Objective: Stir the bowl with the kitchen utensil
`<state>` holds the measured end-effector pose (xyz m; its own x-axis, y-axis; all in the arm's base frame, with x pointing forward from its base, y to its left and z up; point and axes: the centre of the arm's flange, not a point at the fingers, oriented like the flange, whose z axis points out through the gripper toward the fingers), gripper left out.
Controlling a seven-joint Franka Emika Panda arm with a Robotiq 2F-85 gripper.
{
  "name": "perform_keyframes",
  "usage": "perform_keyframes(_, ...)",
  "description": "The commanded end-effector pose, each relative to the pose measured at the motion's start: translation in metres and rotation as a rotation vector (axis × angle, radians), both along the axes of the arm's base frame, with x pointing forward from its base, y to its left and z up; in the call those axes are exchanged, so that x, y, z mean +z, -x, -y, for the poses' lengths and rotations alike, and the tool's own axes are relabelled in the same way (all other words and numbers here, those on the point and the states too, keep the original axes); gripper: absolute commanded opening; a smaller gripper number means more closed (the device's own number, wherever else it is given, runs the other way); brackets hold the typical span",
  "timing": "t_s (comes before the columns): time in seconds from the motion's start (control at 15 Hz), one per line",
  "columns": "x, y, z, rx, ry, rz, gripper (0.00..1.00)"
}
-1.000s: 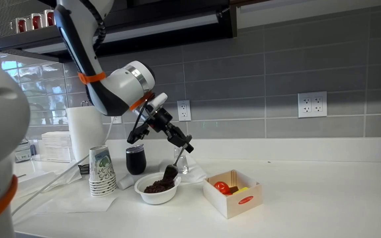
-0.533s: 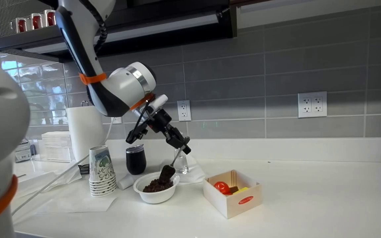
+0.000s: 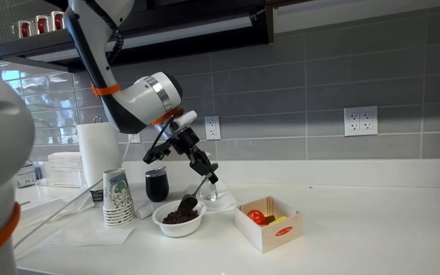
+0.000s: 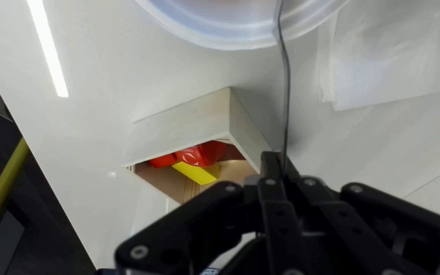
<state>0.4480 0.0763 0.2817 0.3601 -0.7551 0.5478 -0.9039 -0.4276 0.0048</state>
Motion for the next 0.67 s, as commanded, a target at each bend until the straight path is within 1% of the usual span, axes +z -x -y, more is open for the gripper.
perform_keyframes(0.0,0.008,0.005,0.005,-0.02,-0.005,-0.058,0.01)
perform_keyframes(0.33,-0.001,0.012,0.019,-0.075,0.039,-0.173,0.01)
perform_keyframes(0.6,-0.003,0.017,0.028,-0.122,0.086,-0.239,0.01)
